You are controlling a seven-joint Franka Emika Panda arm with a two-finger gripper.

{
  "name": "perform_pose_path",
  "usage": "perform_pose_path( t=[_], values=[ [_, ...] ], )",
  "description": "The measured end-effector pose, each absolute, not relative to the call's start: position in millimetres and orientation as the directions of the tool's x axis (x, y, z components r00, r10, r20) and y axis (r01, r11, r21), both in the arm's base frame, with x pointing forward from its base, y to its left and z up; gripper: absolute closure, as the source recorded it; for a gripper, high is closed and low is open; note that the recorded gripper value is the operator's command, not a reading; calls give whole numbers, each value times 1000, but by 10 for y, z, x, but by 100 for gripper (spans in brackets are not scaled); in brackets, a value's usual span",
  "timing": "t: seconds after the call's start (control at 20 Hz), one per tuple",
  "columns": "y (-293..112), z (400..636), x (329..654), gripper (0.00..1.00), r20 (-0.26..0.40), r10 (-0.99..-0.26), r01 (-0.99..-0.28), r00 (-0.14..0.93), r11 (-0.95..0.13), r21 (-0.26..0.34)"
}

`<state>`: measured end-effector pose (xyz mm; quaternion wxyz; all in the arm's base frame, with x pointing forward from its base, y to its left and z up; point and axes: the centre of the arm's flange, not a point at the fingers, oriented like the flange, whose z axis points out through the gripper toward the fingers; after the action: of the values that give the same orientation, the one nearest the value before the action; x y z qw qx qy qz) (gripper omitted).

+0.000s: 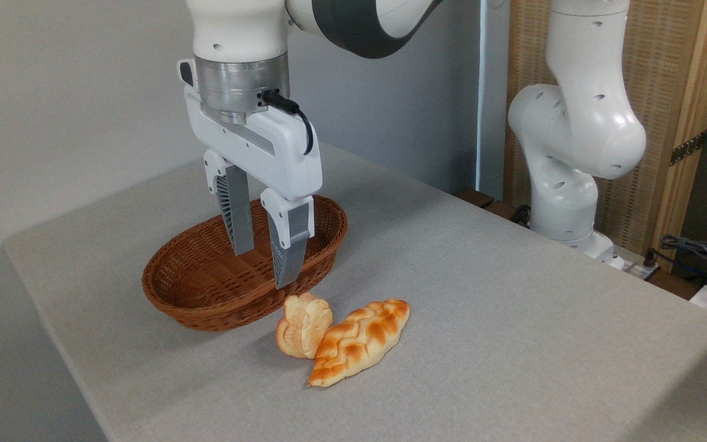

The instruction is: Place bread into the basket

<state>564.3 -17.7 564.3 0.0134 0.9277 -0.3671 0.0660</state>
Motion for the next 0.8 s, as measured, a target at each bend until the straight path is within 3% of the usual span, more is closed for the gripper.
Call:
perform_pose_path(
  t=[0.6, 0.8],
  values=[
    [-167, 5618, 5624, 0, 117, -679, -683, 725, -730, -9],
    [-170, 5416, 5586, 0, 82, -682, -686, 727, -728, 21]
  ],
)
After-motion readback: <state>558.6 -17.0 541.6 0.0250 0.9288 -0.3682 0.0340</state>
